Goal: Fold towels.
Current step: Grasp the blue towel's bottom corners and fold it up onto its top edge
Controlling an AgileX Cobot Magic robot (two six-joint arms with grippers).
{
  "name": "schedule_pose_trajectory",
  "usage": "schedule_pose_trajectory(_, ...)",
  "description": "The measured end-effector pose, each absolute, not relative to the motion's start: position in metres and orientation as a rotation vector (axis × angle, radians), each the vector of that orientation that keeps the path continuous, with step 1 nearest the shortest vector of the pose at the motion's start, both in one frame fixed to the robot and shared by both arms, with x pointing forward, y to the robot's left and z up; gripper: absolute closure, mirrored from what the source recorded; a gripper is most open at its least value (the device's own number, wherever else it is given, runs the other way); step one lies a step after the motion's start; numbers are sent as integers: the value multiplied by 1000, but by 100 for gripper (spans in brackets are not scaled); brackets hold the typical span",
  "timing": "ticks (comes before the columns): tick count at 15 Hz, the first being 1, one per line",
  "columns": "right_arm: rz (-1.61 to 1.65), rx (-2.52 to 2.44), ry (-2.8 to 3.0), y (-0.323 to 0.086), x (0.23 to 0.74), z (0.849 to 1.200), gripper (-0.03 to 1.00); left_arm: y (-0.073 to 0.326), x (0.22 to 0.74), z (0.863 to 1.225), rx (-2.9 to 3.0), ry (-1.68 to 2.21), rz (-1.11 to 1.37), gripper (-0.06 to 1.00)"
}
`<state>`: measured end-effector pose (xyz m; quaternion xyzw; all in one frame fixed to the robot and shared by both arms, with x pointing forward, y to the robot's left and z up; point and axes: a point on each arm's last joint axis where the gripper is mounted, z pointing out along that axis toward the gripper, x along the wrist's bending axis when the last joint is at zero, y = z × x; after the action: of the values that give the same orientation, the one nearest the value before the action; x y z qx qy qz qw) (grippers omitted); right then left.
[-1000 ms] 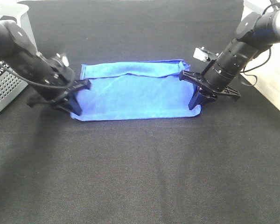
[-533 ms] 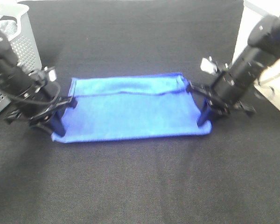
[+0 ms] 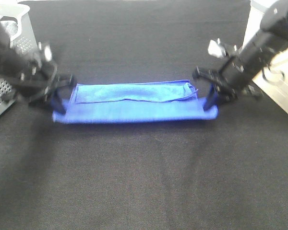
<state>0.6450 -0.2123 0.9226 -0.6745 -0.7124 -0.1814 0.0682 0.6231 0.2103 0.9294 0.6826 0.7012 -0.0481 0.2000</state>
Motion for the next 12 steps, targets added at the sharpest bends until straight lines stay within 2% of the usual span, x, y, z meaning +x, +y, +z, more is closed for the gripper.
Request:
schedule_pose_trajectory(2,-599,-2015,-2178,-208,674,924,97,208,654,942,1899,1905,-32,94)
schedule_pose_trajectory(5,-661,-2002,-2221,-204,706,923,97,204,687,937,1896,1863,30,94)
schedule_pose_trajectory(11,-698,-2022,-2258,-201,739,892,97,199,722,904,1891,1854,51,93)
schedule_pose_trajectory(12,-703,-2027,-2257,-201,740,890,93,199,722,901,1892,1857,48,90)
